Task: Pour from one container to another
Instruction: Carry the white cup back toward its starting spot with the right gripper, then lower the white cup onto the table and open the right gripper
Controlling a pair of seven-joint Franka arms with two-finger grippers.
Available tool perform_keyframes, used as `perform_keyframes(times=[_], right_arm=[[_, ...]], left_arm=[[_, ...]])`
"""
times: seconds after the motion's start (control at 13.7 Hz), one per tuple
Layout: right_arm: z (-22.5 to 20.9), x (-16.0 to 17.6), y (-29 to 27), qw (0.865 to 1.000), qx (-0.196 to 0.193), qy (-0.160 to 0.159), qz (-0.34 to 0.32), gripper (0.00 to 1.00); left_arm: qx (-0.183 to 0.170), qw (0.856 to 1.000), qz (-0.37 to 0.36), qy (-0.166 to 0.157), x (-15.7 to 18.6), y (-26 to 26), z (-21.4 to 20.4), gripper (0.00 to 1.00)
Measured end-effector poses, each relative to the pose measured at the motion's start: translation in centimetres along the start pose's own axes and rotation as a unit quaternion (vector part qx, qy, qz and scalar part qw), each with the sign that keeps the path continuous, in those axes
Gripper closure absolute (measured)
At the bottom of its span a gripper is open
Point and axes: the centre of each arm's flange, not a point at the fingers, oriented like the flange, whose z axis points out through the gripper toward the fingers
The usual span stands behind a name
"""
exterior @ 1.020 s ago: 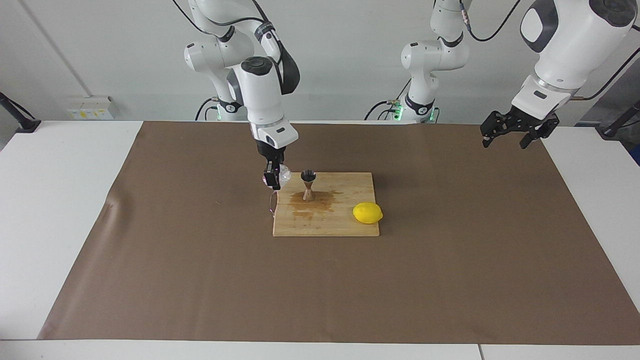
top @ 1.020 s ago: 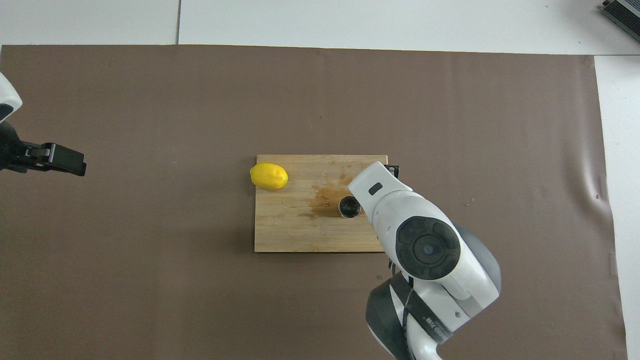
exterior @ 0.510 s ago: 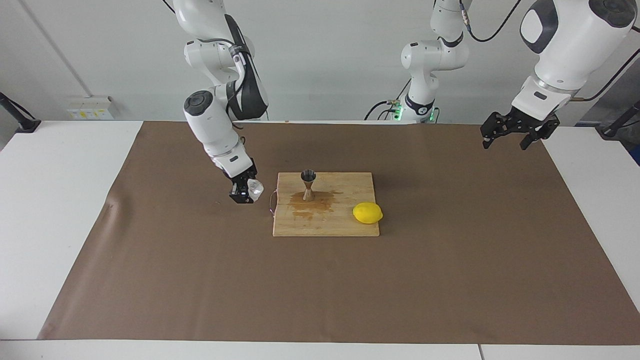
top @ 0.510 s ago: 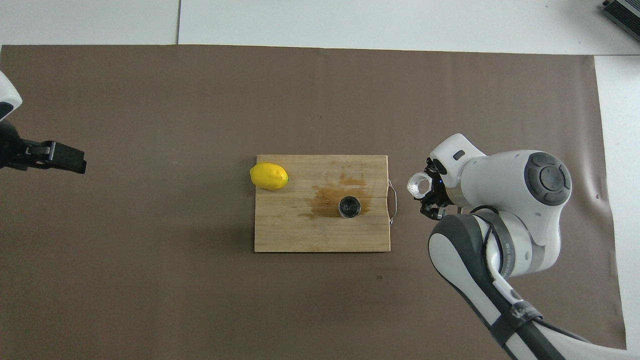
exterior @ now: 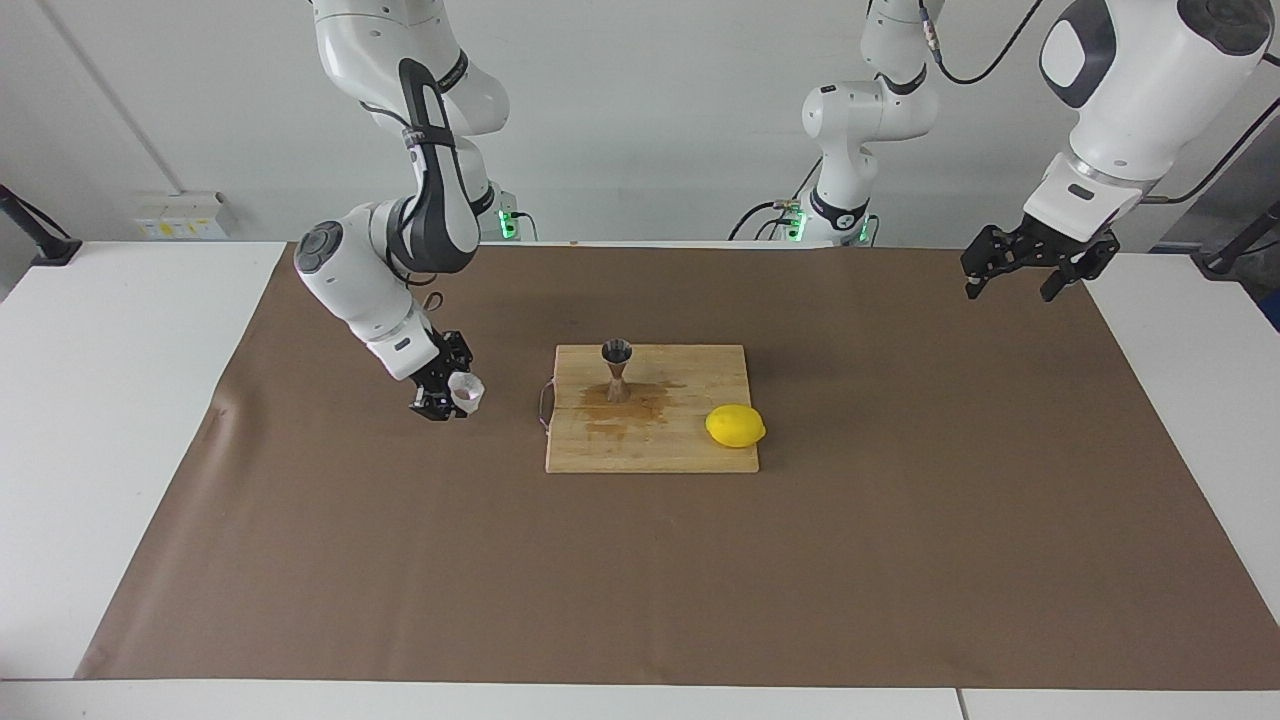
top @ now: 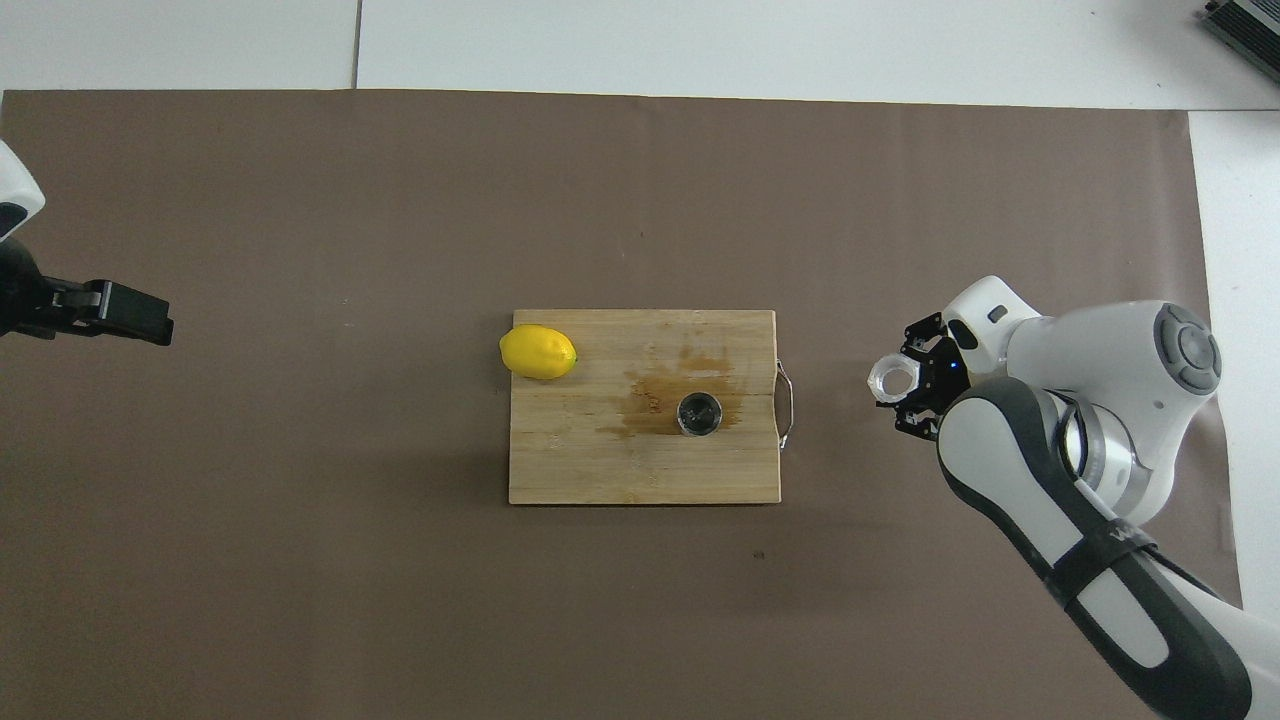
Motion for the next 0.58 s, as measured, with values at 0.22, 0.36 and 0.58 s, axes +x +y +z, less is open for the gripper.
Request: perform_keyframes(times=[0.22,0.36,0.58], right_arm=[[1.7,-1.3,-0.8,1.0,-0.001,0.016,0.003,0.49],[2.0,-2.4,-0.8,1.0,0.001,0.014,0.0,0.49],[1.5,-5.1,-0.3,1.0,-0.005,0.013,-0.006,0.49]], left_arm=[[0.0,1.0,0.002,0.001,0.1,0.2,0.1,0.0],[0.0,1.0,0.002,0.002,0.2,0.2,0.1,0.0],[0.0,1.0,0.002,0.002,0.2,0.2,0.1,0.0]])
